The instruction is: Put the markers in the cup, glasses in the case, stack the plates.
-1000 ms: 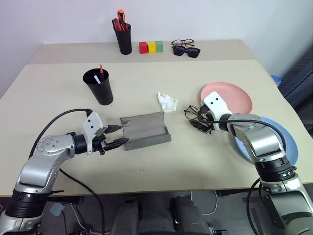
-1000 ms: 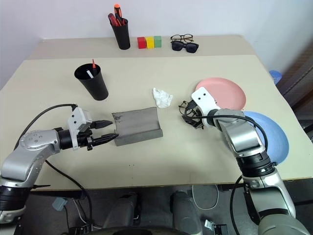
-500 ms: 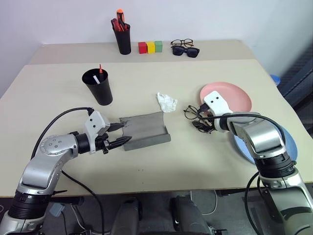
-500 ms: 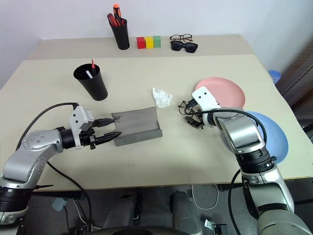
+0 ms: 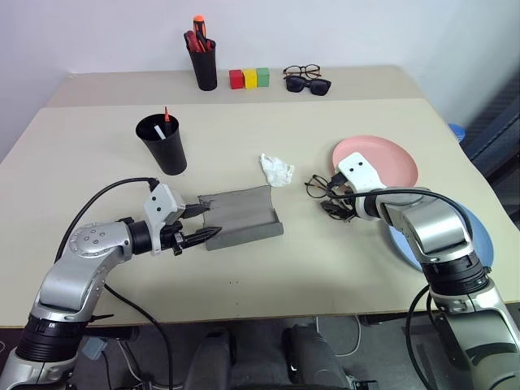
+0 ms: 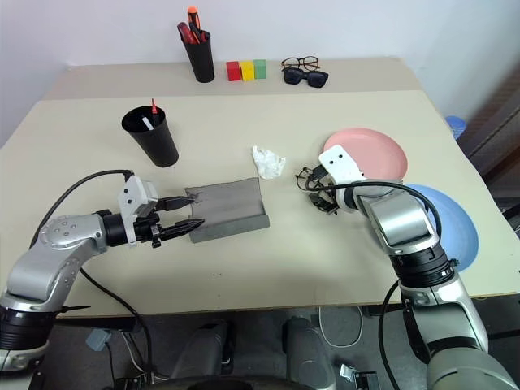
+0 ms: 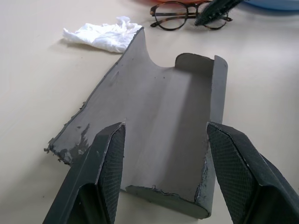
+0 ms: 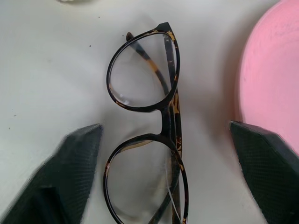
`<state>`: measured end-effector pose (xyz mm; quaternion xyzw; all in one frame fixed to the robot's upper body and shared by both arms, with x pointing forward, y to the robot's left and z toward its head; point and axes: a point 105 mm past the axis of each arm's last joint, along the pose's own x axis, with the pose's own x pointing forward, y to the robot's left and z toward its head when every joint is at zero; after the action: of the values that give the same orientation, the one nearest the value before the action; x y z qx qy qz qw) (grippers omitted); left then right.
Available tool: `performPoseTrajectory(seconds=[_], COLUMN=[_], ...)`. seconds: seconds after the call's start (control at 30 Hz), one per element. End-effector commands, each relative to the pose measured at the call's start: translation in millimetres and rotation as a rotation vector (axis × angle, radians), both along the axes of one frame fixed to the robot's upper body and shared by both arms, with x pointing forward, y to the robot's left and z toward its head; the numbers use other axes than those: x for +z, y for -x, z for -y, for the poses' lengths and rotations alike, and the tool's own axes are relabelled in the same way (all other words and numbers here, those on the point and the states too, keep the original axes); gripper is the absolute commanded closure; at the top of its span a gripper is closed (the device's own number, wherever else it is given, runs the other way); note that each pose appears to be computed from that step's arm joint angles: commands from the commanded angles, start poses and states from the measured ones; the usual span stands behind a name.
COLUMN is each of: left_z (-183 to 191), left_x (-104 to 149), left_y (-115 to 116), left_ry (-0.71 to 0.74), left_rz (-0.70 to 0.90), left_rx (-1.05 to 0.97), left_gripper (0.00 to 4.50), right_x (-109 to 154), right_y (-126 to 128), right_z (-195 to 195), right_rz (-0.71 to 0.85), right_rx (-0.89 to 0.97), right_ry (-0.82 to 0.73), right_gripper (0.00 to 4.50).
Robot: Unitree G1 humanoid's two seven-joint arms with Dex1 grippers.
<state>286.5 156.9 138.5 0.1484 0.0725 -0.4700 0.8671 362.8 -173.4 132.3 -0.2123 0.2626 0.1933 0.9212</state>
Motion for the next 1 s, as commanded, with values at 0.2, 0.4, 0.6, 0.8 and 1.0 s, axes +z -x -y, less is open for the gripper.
performPoseTrajectory(seconds=[0.2,0.4,0.6,0.8,1.0], left_z=[5,2,-3,-33,-77], left_x=[7,3,1,5,5], left_y=[2,3,1,-9,-8], left_ry=[-0.008,-0.013,-0.017,-0.013,-0.042], left_rz=[0.045,0.044,0.055,0.094,0.101], left_rx=[-0.032,-0.03,-0.019,0.123,0.281], left_gripper=[1.67,1.67,1.67,1.67,1.67], right_x=[19,19,27,68,105], right_y=[-4,-4,-4,1,16], right_z=[-4,-5,-12,-44,-111], right_rz=[0.072,0.079,0.114,0.27,0.37], right_rx=[0.011,0.019,0.066,0.276,0.596], right_ry=[-0.003,0.013,0.024,0.072,0.001], right_gripper=[4.47,4.47,4.47,4.47,4.47])
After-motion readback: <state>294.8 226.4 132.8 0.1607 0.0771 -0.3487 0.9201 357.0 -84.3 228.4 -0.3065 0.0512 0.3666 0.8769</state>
